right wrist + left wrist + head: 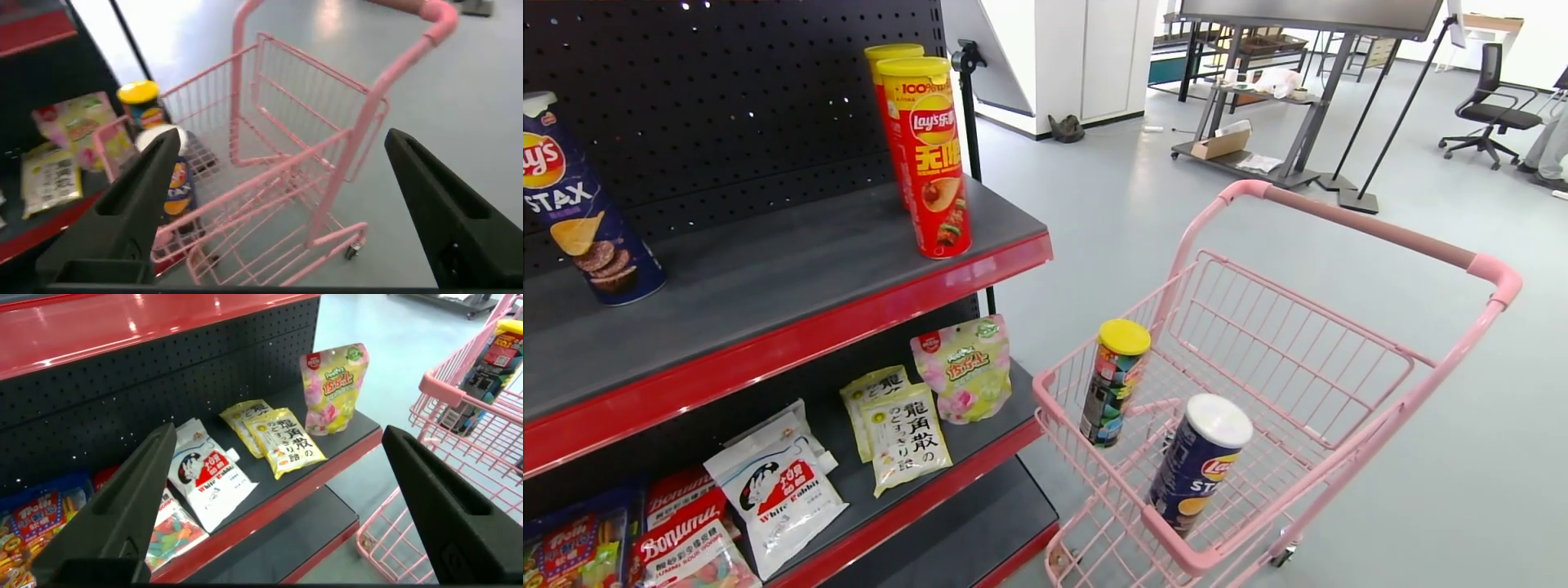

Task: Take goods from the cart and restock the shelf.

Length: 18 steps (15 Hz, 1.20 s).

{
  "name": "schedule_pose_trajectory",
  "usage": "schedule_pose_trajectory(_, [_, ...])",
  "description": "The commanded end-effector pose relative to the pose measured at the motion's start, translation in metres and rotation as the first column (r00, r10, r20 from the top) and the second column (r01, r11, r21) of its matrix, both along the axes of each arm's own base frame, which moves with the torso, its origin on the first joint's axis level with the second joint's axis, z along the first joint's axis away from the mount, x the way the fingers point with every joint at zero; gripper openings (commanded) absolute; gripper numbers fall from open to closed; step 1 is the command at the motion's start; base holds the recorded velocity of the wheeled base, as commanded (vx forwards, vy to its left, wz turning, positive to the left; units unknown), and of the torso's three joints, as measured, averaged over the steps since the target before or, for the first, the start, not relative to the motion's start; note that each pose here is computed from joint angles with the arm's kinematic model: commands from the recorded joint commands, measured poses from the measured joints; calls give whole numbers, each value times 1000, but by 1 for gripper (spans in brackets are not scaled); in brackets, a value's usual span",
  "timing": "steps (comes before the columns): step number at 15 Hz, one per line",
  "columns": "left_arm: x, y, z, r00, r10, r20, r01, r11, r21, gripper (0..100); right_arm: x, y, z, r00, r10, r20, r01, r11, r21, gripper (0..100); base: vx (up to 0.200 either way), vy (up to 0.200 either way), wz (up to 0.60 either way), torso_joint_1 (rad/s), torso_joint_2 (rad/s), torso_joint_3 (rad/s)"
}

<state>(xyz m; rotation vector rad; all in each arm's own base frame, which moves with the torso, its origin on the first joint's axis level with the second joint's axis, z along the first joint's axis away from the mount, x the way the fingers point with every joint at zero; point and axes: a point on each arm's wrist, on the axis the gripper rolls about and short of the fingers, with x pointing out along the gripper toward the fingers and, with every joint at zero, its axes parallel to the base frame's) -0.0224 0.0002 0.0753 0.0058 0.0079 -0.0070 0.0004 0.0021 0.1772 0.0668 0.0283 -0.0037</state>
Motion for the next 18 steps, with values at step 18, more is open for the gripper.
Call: schedule_pose_trajectory(18, [0, 0, 0, 1000, 1, 0, -1, 1000, 0, 100, 208, 71, -108, 693, 547, -470, -543, 824, 159, 100, 0, 0, 0, 0, 0, 0])
